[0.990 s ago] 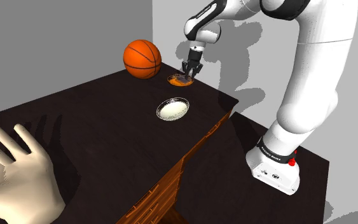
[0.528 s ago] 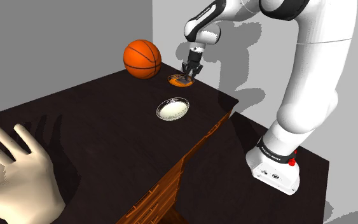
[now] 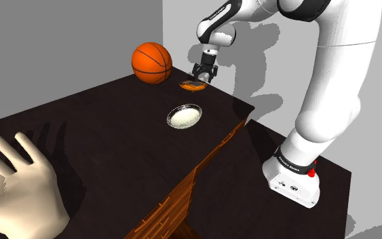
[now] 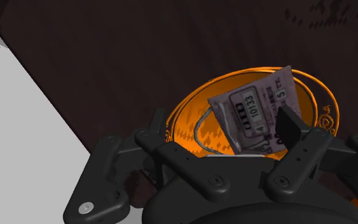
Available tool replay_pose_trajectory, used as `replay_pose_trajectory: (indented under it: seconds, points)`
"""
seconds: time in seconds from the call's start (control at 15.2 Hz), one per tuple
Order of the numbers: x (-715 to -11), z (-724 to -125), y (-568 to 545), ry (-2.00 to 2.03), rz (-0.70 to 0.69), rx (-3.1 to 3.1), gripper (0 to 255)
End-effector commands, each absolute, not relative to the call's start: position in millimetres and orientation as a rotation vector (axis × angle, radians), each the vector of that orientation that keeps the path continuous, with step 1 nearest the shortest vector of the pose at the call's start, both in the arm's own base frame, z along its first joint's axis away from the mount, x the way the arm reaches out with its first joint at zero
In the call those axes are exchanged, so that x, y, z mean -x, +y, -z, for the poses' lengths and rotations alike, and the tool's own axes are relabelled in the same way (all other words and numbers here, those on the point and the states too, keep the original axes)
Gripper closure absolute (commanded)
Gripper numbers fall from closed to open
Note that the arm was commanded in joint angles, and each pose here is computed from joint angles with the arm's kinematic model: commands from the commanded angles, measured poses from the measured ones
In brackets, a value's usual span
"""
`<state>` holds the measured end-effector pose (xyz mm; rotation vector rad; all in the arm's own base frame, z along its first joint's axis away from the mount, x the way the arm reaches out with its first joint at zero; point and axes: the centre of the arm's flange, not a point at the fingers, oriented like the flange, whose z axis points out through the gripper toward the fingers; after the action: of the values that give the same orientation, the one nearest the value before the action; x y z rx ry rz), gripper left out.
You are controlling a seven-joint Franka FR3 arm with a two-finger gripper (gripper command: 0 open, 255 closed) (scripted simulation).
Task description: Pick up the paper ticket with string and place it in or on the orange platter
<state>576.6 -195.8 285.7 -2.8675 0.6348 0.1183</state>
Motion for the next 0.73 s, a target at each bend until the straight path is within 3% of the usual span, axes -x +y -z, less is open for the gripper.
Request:
replay_pose_trajectory:
  seconds: [0.0,0.13,0.66]
  points:
    - [-577,-306,-201,0.635,-0.118,2.867,0]
    - [-578,-329,-206,0.635,-0.118,2.867,0]
    - [-578,-329,-206,0.635,-0.118,2.867,0]
